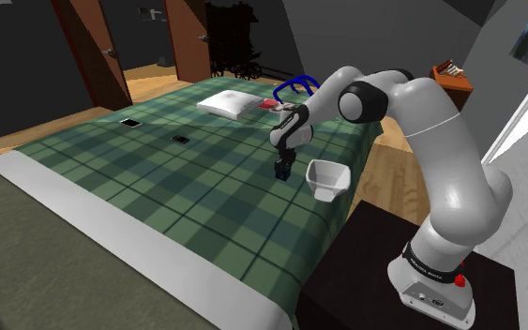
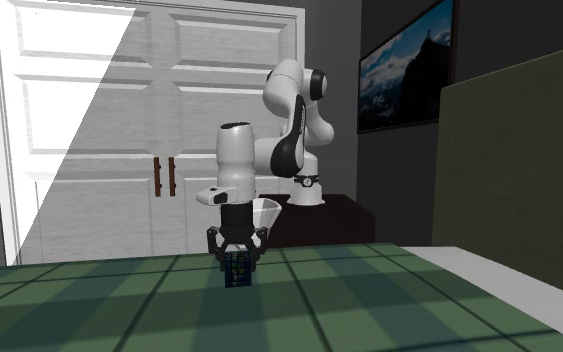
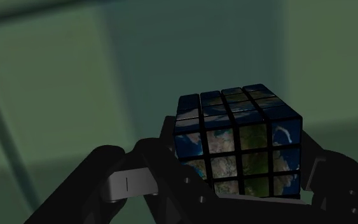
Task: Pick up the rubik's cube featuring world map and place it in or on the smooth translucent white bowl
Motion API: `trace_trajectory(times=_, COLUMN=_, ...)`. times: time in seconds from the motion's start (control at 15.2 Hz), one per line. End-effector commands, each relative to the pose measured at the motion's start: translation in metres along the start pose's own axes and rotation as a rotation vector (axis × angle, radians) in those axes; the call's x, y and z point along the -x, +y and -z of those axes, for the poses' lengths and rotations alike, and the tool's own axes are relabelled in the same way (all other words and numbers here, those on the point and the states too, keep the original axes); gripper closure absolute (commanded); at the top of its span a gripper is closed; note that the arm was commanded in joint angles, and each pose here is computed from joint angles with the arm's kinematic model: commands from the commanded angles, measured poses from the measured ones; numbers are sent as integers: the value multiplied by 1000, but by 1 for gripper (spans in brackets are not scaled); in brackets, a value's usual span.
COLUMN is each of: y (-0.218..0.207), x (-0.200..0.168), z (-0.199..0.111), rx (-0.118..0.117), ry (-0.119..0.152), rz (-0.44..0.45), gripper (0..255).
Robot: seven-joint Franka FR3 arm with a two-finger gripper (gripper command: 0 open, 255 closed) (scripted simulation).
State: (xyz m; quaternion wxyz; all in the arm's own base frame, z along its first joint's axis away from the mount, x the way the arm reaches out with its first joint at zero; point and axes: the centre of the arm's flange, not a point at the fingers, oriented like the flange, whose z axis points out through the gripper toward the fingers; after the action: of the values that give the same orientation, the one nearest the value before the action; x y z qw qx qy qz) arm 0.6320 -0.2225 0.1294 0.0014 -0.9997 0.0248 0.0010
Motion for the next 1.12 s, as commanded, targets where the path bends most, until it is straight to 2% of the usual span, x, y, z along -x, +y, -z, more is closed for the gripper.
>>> trace_trajectory(times=0.0, y=0, x=0, z=0, rx=0, ry=0, rz=0, gripper=255)
trace_trajectory(times=0.4, y=0, x=0, z=0, rx=0, ry=0, rz=0, gripper=255)
trace_trajectory(times=1.06, y=0, x=0, z=53, rx=0, ry=0, rz=0, gripper=255)
